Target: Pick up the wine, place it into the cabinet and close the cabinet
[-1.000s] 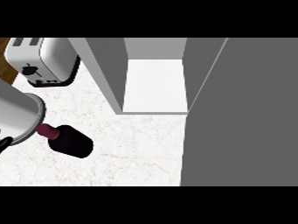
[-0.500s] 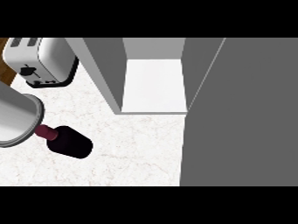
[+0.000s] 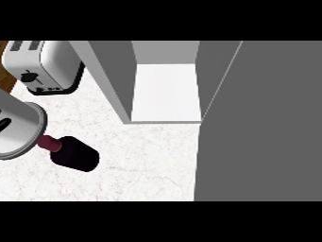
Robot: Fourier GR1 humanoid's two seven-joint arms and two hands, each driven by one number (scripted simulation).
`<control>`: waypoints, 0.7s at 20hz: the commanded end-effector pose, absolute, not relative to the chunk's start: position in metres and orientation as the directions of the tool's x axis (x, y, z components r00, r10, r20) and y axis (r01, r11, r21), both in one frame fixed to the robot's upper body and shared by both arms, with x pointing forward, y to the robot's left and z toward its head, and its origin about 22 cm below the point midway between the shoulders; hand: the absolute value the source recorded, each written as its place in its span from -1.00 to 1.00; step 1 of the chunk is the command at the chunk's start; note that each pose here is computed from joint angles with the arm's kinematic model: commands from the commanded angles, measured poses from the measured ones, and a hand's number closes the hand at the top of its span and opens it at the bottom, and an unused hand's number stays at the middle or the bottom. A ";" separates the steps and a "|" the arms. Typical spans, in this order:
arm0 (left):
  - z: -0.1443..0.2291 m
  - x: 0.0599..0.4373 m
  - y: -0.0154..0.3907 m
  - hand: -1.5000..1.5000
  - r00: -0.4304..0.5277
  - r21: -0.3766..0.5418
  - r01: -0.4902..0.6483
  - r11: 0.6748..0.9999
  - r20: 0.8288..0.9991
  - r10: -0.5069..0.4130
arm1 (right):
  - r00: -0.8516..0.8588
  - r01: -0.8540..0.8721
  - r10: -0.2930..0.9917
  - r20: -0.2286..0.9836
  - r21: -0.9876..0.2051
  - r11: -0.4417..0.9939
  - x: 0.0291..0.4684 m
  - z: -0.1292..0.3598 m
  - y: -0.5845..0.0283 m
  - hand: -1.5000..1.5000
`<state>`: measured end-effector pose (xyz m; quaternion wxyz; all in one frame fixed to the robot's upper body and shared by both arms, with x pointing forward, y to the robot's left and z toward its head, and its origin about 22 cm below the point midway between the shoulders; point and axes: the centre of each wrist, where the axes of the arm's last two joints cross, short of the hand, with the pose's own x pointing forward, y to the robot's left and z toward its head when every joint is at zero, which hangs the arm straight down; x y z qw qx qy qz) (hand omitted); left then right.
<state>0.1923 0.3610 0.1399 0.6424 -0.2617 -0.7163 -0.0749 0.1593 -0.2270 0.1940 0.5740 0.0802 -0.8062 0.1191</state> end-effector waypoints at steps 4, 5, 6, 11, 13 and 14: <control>0.120 0.224 0.355 -1.00 0.023 -0.224 0.493 0.841 0.969 0.245 | -0.352 -0.307 -0.048 0.935 -0.067 0.949 0.136 0.207 -0.225 -1.00; 0.103 0.227 0.365 -1.00 0.025 -0.224 0.475 0.851 0.970 0.242 | -0.363 -0.309 -0.050 0.931 -0.070 0.949 0.123 0.206 -0.234 -1.00; 0.096 0.211 0.361 -1.00 0.043 -0.228 0.475 0.850 0.971 0.236 | -0.371 -0.322 -0.039 0.928 -0.089 0.943 0.123 0.212 -0.234 -1.00; 0.069 0.216 0.367 -1.00 0.052 -0.246 0.483 0.840 0.966 0.253 | -0.373 -0.316 -0.053 0.926 -0.073 0.946 0.125 0.224 -0.225 -1.00; 0.053 0.231 0.356 -1.00 0.035 -0.222 0.452 0.864 0.972 0.231 | -0.365 -0.326 -0.037 0.930 -0.091 0.941 0.144 0.216 -0.233 -1.00; 0.055 0.235 0.376 -1.00 0.018 -0.214 0.431 0.877 0.973 0.229 | -0.375 -0.320 -0.041 0.926 -0.088 0.943 0.130 0.219 -0.232 -1.00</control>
